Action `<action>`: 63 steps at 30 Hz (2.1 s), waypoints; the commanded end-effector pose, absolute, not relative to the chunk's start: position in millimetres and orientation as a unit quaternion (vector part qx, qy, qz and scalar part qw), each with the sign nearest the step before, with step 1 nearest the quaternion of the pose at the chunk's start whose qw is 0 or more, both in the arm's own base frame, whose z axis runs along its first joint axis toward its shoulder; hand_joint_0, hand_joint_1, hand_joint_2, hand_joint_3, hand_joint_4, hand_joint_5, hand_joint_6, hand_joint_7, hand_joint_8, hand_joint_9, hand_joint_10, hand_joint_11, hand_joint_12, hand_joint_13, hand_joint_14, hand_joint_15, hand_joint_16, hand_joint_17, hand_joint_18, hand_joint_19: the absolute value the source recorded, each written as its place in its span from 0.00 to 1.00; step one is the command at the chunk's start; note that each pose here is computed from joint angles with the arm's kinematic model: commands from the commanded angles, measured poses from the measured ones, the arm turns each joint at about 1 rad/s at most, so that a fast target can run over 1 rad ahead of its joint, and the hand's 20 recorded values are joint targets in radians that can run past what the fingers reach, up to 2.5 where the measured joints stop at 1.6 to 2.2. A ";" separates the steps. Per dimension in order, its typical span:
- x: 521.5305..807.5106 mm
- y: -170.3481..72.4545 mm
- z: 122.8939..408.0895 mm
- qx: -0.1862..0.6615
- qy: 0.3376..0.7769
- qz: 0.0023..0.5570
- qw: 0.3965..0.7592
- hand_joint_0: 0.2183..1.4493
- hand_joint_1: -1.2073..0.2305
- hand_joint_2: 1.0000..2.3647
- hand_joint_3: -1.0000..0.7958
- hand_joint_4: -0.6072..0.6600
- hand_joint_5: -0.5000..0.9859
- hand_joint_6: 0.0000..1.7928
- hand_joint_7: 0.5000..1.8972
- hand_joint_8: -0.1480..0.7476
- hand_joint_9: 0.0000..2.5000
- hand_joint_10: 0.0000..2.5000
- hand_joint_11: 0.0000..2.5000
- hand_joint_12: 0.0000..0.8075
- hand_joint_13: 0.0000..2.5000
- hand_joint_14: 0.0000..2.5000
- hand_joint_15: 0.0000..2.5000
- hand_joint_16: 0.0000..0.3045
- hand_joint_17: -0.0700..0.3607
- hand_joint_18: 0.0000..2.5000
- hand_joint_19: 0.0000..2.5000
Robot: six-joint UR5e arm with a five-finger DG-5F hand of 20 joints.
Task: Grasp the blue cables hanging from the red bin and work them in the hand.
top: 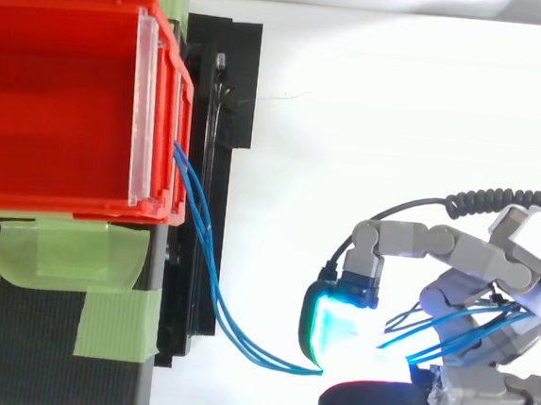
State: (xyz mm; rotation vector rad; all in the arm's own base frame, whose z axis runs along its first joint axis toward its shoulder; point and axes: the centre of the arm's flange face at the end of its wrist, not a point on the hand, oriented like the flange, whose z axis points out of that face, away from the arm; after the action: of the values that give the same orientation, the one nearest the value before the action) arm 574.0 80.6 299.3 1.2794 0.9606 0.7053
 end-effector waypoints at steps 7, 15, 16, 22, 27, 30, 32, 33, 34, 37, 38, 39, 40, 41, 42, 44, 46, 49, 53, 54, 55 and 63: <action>573.4 79.9 298.8 0.561 0.424 0.306 0.641 0.63 0.39 0.01 0.68 0.62 0.57 0.21 0.64 0.81 0.68 1.00 1.00 0.87 0.84 1.00 0.86 0.69 0.53 1.00 0.31; 573.3 80.9 298.8 0.561 0.425 0.307 0.641 0.63 0.39 0.01 0.67 0.64 0.57 0.21 0.63 0.81 0.68 1.00 1.00 0.87 0.84 1.00 0.86 0.69 0.53 1.00 0.31; 573.1 80.8 299.7 0.561 0.424 0.308 0.641 0.63 0.39 0.01 0.67 0.64 0.57 0.21 0.63 0.81 0.68 1.00 1.00 0.87 0.84 1.00 0.86 0.69 0.53 1.00 0.31; 573.4 80.1 298.8 0.561 0.424 0.307 0.641 0.65 0.40 0.01 0.69 0.64 0.58 0.19 0.64 0.81 0.68 1.00 1.00 0.87 0.84 1.00 0.86 0.69 0.53 1.00 0.31; 573.3 80.9 298.8 0.561 0.425 0.307 0.641 0.66 0.40 0.01 0.69 0.65 0.59 0.18 0.65 0.81 0.68 1.00 1.00 0.87 0.84 1.00 0.86 0.69 0.53 1.00 0.31; 573.4 80.1 298.8 0.561 0.424 0.307 0.641 0.66 0.40 0.01 0.70 0.65 0.59 0.18 0.65 0.81 0.68 1.00 1.00 0.87 0.84 1.00 0.86 0.69 0.53 1.00 0.31; 573.3 80.9 298.8 0.561 0.425 0.307 0.641 0.66 0.40 0.01 0.70 0.66 0.59 0.18 0.65 0.81 0.68 1.00 1.00 0.87 0.84 1.00 0.86 0.69 0.53 1.00 0.31; 573.3 80.9 298.8 0.561 0.425 0.307 0.641 0.66 0.40 0.01 0.69 0.66 0.59 0.17 0.65 0.81 0.68 1.00 1.00 0.87 0.84 1.00 0.86 0.69 0.53 1.00 0.31; 573.3 80.9 298.8 0.561 0.425 0.307 0.641 0.66 0.40 0.01 0.69 0.66 0.59 0.17 0.65 0.81 0.68 1.00 1.00 0.87 0.84 1.00 0.86 0.69 0.53 1.00 0.31; 573.3 80.9 298.8 0.561 0.425 0.307 0.641 0.66 0.40 0.01 0.69 0.66 0.59 0.17 0.65 0.81 0.68 1.00 1.00 0.87 0.84 1.00 0.86 0.69 0.53 1.00 0.31; 573.3 80.9 298.8 0.561 0.425 0.307 0.641 0.66 0.40 0.01 0.69 0.66 0.59 0.17 0.65 0.81 0.68 1.00 1.00 0.87 0.84 1.00 0.86 0.69 0.53 1.00 0.31; 573.4 79.9 298.8 0.561 0.424 0.306 0.641 0.66 0.40 0.01 0.69 0.65 0.59 0.17 0.65 0.81 0.68 1.00 1.00 0.87 0.84 1.00 0.86 0.69 0.53 1.00 0.31; 573.4 79.9 298.8 0.561 0.424 0.306 0.641 0.66 0.40 0.01 0.68 0.65 0.59 0.17 0.65 0.81 0.68 1.00 1.00 0.87 0.84 1.00 0.86 0.69 0.53 1.00 0.31; 573.4 80.1 298.8 0.561 0.424 0.307 0.641 0.66 0.40 0.01 0.68 0.66 0.59 0.17 0.65 0.81 0.68 1.00 1.00 0.87 0.84 1.00 0.86 0.69 0.53 1.00 0.31; 573.3 80.9 298.8 0.561 0.425 0.307 0.641 0.66 0.40 0.01 0.69 0.66 0.59 0.17 0.65 0.81 0.68 1.00 1.00 0.87 0.84 1.00 0.86 0.69 0.53 1.00 0.31; 573.4 80.1 298.8 0.561 0.424 0.307 0.641 0.66 0.40 0.01 0.69 0.65 0.59 0.17 0.65 0.81 0.68 1.00 1.00 0.87 0.84 1.00 0.86 0.69 0.53 1.00 0.31; 573.4 80.1 298.8 0.561 0.424 0.307 0.641 0.66 0.40 0.01 0.68 0.66 0.59 0.16 0.65 0.81 0.68 1.00 1.00 0.87 0.84 1.00 0.86 0.69 0.53 1.00 0.31; 573.4 80.1 298.8 0.561 0.424 0.307 0.641 0.67 0.40 0.01 0.68 0.66 0.59 0.16 0.65 0.81 0.68 1.00 1.00 0.87 0.84 1.00 0.86 0.69 0.53 1.00 0.31; 573.3 80.9 298.8 0.561 0.425 0.307 0.641 0.67 0.40 0.01 0.69 0.66 0.59 0.16 0.65 0.81 0.68 1.00 1.00 0.87 0.84 1.00 0.86 0.69 0.53 1.00 0.31; 573.3 80.9 298.8 0.561 0.425 0.307 0.641 0.67 0.40 0.01 0.69 0.65 0.59 0.16 0.65 0.81 0.68 1.00 1.00 0.87 0.84 1.00 0.86 0.69 0.53 1.00 0.31; 573.4 80.1 298.8 0.561 0.424 0.307 0.641 0.67 0.40 0.01 0.69 0.66 0.59 0.15 0.65 0.81 0.68 1.00 1.00 0.87 0.84 1.00 0.86 0.69 0.53 1.00 0.31; 573.3 80.9 298.8 0.561 0.425 0.307 0.641 0.68 0.40 0.01 0.69 0.65 0.60 0.15 0.66 0.81 0.68 1.00 1.00 0.87 0.84 1.00 0.86 0.69 0.53 1.00 0.31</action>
State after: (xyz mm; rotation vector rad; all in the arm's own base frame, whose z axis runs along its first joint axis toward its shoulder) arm 573.4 80.4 298.8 1.2789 0.9671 0.6996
